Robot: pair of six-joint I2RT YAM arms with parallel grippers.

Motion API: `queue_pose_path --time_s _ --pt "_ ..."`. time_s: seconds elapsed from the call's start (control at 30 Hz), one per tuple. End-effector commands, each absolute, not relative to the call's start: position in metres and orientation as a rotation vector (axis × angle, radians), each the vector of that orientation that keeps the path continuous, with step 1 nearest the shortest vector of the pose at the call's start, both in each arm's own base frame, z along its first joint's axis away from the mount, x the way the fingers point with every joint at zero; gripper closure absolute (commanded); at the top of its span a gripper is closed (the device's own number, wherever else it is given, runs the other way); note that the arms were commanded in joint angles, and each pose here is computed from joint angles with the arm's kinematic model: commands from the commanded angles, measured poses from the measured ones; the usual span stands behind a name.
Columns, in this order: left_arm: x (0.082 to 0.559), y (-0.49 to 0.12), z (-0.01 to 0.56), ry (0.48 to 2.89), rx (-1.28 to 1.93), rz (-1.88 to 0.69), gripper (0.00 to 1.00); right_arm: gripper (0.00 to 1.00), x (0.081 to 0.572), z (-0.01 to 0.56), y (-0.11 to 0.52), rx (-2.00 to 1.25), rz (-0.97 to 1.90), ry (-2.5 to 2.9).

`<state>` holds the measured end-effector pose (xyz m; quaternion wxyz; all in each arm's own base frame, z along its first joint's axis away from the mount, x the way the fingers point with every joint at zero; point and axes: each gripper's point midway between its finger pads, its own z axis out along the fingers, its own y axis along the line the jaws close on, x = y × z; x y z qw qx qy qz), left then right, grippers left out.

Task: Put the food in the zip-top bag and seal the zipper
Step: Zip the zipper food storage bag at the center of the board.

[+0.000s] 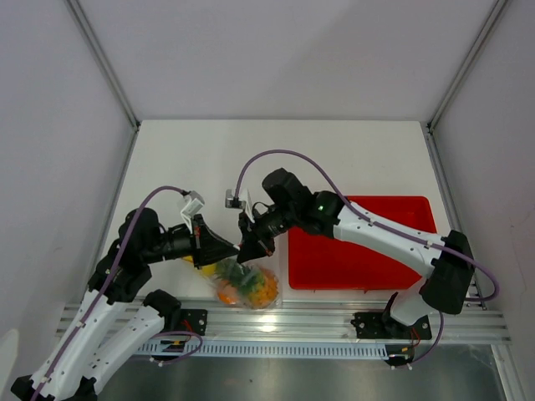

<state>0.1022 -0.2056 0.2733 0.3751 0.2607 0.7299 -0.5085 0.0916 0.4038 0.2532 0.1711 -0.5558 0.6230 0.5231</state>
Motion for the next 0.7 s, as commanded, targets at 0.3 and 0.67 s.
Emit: queue_pose_path --time_s 0.3,0.67 --pt "0.112 -0.192 0.281 1.920 0.555 -1.176 0.97 1.00 0.163 0.298 0.417 -0.930 1.153 1.701" --pt "0.113 -0.186 0.283 1.932 0.526 -1.140 0.99 1.00 0.157 0.299 0.419 -0.866 1.021 1.644"
